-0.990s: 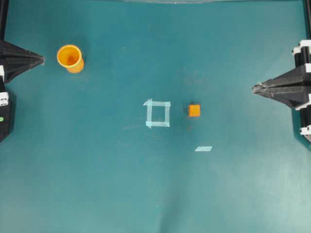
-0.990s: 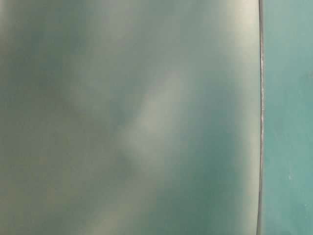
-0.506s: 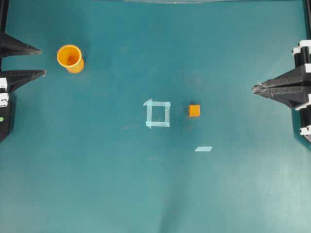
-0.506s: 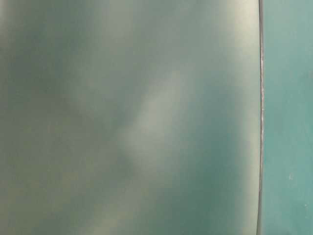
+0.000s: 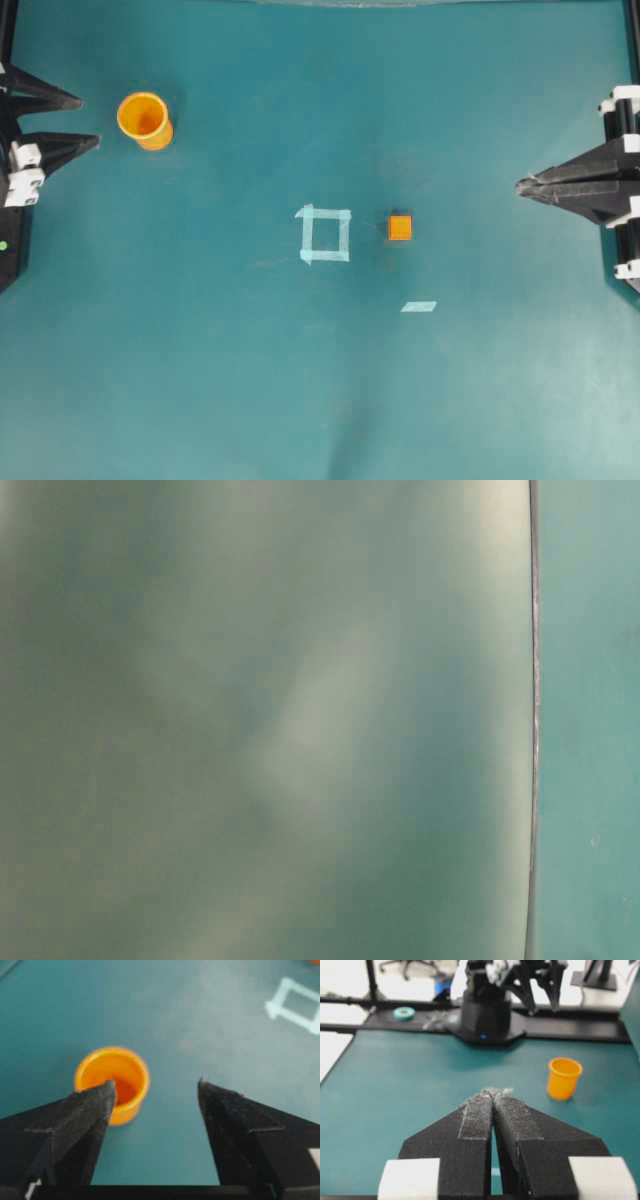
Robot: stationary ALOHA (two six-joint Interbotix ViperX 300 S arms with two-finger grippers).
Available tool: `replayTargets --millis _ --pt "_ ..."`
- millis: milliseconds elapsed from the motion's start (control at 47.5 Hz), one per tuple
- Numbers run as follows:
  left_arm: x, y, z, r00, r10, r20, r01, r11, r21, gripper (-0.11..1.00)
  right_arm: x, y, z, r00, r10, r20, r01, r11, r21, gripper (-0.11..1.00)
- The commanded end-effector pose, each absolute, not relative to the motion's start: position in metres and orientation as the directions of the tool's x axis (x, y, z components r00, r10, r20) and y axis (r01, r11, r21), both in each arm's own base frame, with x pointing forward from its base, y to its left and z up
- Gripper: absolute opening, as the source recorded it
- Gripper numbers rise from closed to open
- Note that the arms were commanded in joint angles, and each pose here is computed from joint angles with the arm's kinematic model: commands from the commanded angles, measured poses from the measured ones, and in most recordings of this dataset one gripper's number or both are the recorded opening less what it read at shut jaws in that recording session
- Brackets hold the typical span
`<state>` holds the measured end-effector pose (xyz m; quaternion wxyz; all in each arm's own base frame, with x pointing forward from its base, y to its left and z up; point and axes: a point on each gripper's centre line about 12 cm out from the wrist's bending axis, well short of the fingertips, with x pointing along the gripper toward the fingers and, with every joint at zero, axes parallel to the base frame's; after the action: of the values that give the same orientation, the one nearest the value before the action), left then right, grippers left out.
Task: Lift the orange cup with left arm.
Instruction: 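Open the left gripper and move it toward the orange cup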
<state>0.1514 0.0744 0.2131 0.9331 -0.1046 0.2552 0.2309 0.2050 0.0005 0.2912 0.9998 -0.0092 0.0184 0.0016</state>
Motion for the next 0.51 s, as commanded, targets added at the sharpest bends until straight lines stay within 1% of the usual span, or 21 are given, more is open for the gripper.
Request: replayTargets --millis 0,169,485 --pt "0.154 0.078 0.213 0.756 0.386 -0.528 -0.499 0.863 -0.083 0.68 0.207 0.001 0.302 1.000 0.003 -0.009 -0.004 1.000 -0.020 0.00" --pt "0.158 0.080 0.210 0.756 0.386 -0.528 -0.513 0.851 -0.112 0.73 0.208 0.001 0.301 1.000 0.003 -0.015 -0.003 1.000 -0.018 0.00" --pt "0.169 0.087 0.187 0.707 0.364 -0.607 -0.547 0.825 -0.141 0.74 0.211 0.001 0.295 0.999 0.003 -0.040 -0.004 1.000 -0.020 0.00"
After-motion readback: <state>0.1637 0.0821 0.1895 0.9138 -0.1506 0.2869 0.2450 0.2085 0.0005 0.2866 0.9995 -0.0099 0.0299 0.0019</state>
